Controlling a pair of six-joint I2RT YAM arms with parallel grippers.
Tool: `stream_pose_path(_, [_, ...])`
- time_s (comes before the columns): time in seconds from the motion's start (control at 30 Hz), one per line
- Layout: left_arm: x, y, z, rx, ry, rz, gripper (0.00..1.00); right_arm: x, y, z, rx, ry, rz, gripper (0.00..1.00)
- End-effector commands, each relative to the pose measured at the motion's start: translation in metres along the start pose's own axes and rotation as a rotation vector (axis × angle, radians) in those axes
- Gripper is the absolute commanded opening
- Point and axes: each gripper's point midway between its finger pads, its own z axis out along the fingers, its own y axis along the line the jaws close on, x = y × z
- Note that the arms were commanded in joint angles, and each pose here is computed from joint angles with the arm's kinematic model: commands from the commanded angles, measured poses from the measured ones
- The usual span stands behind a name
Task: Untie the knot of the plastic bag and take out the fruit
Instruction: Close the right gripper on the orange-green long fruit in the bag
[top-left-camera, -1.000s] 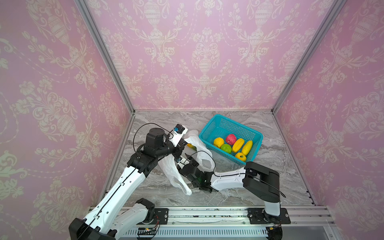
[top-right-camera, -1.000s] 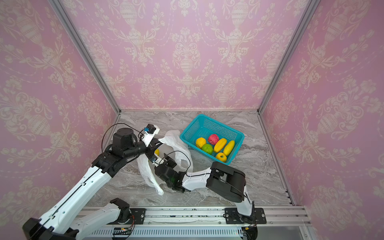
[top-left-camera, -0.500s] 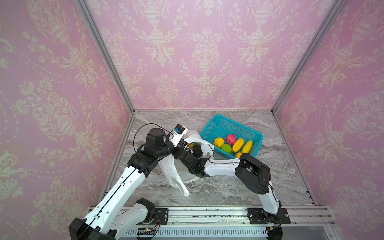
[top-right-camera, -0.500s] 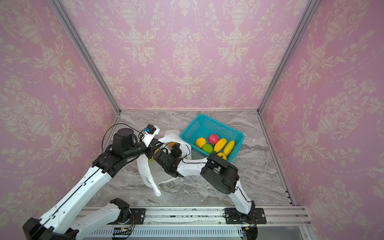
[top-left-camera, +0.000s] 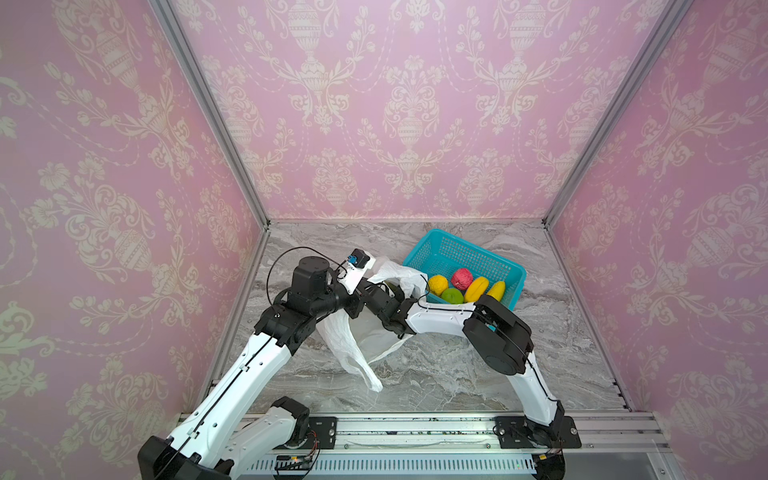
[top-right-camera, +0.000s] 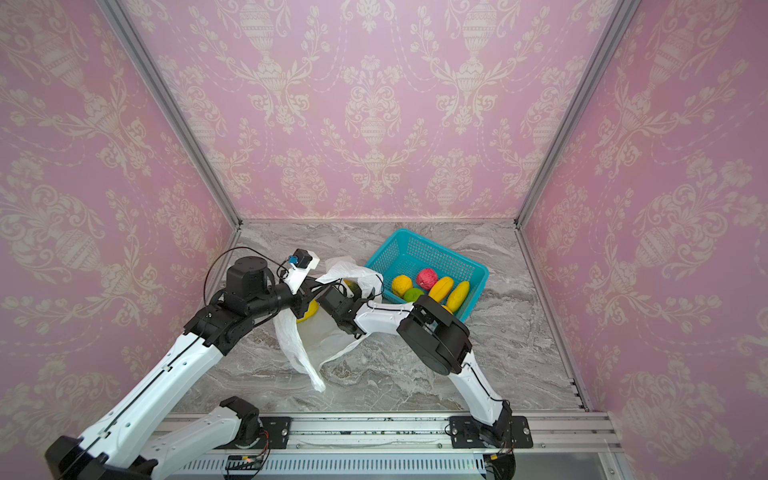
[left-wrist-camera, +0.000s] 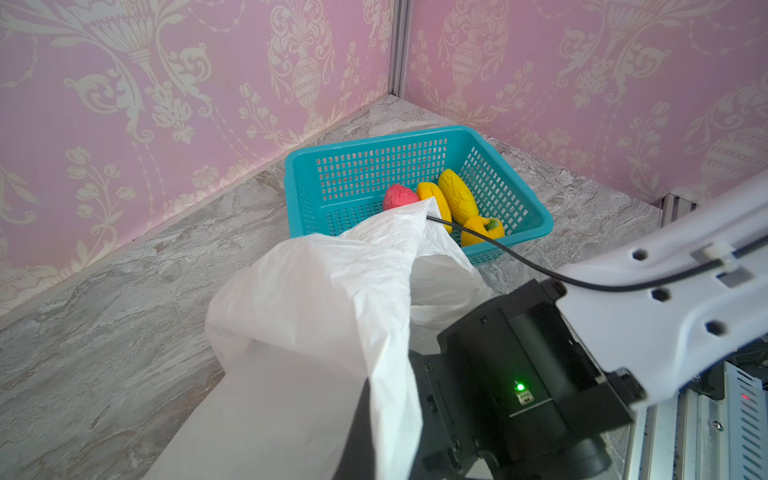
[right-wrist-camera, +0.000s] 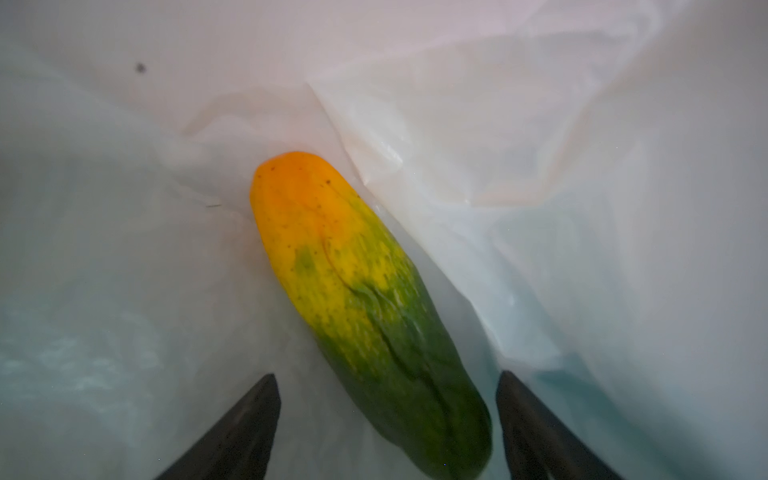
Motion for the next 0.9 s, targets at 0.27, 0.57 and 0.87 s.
stream_pose_path(0.27, [0.001,-0.002,-0.003,0.011,-0.007,0.004,0.0,0.011,0.007,0.02,-0.048,0.094,0.042,0.66])
stream_pose_path(0.57, [0.001,-0.001,-0.003,0.007,-0.006,0.005,0.0,-0.004,0.013,-0.013,-0.08,0.008,0.014,0.31])
stream_pose_path(0.87, [0.003,0.002,-0.002,-0.009,0.002,0.004,0.0,-0.025,0.028,-0.075,-0.289,-0.157,0.064,0.21])
